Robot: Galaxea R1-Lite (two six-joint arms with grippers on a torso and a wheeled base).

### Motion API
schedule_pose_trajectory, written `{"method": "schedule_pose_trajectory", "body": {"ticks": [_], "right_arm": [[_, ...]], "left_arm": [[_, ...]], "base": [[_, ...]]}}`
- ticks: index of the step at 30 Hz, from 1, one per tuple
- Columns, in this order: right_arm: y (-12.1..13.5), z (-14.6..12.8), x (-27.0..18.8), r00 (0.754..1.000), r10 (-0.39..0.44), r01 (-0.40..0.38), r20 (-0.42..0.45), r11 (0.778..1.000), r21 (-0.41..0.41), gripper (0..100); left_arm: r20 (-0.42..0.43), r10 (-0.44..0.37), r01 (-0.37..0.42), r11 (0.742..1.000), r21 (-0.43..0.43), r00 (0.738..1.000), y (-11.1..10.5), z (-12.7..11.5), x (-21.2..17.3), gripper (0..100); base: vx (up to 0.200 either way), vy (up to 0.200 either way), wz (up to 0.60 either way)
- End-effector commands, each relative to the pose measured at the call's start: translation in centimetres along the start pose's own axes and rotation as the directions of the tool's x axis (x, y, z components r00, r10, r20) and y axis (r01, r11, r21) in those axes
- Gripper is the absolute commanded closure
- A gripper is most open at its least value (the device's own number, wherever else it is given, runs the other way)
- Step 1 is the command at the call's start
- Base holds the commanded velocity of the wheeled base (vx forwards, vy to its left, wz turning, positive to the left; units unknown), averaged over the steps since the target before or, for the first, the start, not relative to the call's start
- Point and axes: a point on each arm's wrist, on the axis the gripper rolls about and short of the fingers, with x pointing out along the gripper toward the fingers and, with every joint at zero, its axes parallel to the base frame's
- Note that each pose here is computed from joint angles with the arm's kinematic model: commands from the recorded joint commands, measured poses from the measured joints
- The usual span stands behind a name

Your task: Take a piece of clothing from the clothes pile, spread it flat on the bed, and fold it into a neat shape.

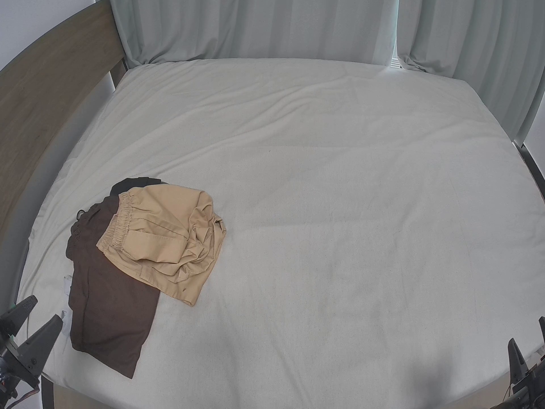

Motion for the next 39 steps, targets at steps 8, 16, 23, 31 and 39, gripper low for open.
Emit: {"method": "schedule_pose_trajectory", "body": {"ticks": [8,16,23,31,39], "right_arm": [[0.0,-0.5,0.0,1.0,-0.001,0.001,-0.001,1.0,-0.002,0],[0.0,-0.5,0.0,1.0,-0.001,0.001,-0.001,1.0,-0.002,0],[0.0,-0.5,0.0,1.0,0.001,-0.001,-0.001,1.0,-0.002,0],[0.0,-0.5,0.0,1.0,0.001,-0.001,-0.001,1.0,-0.002,0],[0.0,-0.5,0.0,1.0,0.001,-0.001,-0.001,1.0,-0.002,0]], "left_arm": [[-0.081,0.021,-0.022,1.0,-0.004,0.996,0.4,1.3,4.8,0],[-0.135,-0.057,0.054,0.998,-0.022,0.989,0.8,1.7,8.6,0],[-0.154,-0.097,0.091,0.995,-0.044,0.983,1.3,3.2,11.1,0],[-0.206,-0.168,0.145,0.982,-0.123,0.964,4.8,3.9,12.9,0],[-0.203,-0.221,0.197,0.972,-0.129,0.954,6.7,4.6,13.6,0]], "base": [[0.0,0.0,0.0],[0.0,0.0,0.0],[0.0,0.0,0.0],[0.0,0.0,0.0],[0.0,0.0,0.0]]}}
